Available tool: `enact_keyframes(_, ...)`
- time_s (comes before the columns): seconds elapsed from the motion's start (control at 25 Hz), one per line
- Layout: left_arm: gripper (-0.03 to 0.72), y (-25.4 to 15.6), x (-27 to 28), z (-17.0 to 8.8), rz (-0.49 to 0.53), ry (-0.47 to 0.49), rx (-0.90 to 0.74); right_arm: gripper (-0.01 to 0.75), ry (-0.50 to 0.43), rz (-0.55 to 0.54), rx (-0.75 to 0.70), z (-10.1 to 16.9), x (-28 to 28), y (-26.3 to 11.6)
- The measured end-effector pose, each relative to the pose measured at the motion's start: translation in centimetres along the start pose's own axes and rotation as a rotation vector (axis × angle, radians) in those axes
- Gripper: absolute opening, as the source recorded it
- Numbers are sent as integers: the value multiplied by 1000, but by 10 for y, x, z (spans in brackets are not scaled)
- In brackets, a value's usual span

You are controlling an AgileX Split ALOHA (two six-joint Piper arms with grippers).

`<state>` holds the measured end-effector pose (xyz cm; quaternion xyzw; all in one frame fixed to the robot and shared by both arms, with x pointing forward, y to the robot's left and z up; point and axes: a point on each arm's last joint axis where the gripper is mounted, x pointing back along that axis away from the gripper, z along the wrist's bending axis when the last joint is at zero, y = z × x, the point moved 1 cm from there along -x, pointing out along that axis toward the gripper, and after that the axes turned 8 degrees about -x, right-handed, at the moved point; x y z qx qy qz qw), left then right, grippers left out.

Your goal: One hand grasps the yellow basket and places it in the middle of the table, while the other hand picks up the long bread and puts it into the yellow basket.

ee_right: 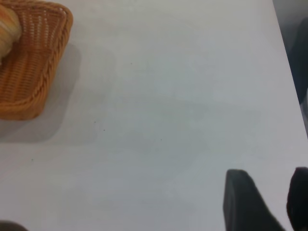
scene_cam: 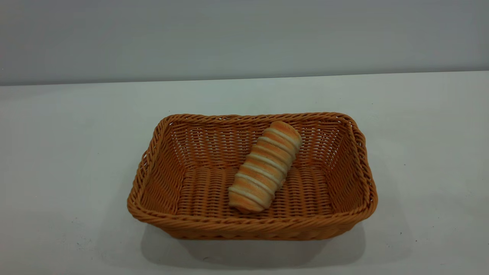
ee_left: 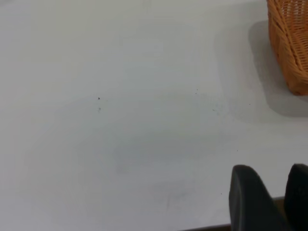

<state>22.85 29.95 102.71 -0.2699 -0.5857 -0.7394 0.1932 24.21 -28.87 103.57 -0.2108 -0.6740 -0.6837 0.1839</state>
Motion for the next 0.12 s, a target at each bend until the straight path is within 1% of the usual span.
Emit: enact_keyframes(0.12, 242, 0, 0, 0, 0, 0, 0, 266, 0, 0, 0, 0, 0, 0)
